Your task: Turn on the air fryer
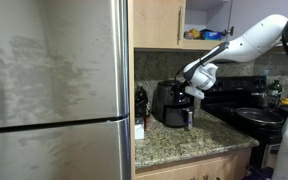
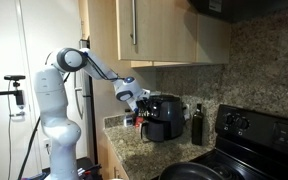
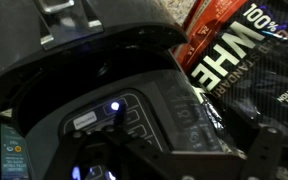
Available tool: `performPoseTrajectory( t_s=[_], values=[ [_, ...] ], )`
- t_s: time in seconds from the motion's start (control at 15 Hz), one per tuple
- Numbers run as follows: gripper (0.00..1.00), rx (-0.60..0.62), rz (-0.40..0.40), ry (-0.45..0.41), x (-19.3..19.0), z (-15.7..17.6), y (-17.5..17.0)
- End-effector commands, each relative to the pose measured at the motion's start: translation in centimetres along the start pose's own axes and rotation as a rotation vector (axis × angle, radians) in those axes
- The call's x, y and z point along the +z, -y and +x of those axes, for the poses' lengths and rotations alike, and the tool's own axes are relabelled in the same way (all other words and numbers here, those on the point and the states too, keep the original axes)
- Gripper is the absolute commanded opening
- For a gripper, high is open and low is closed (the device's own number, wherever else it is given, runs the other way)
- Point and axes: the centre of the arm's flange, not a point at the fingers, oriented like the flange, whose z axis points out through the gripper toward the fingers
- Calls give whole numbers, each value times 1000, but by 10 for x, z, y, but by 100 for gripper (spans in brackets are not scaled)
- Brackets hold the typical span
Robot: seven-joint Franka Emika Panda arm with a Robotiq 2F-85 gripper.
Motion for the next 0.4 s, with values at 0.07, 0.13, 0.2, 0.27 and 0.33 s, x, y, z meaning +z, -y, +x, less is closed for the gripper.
performPoseTrajectory(
  t_s=[0.07, 0.13, 0.2, 0.27, 0.33],
  values=[
    [100, -51, 111, 133, -68, -27, 1],
    [100, -54, 135, 182, -79, -36, 3],
    [100, -63, 166, 239, -88, -41, 3],
    [100, -40, 132, 165, -54, -26, 12],
    [100, -43, 148, 174, -63, -29, 13]
  ],
)
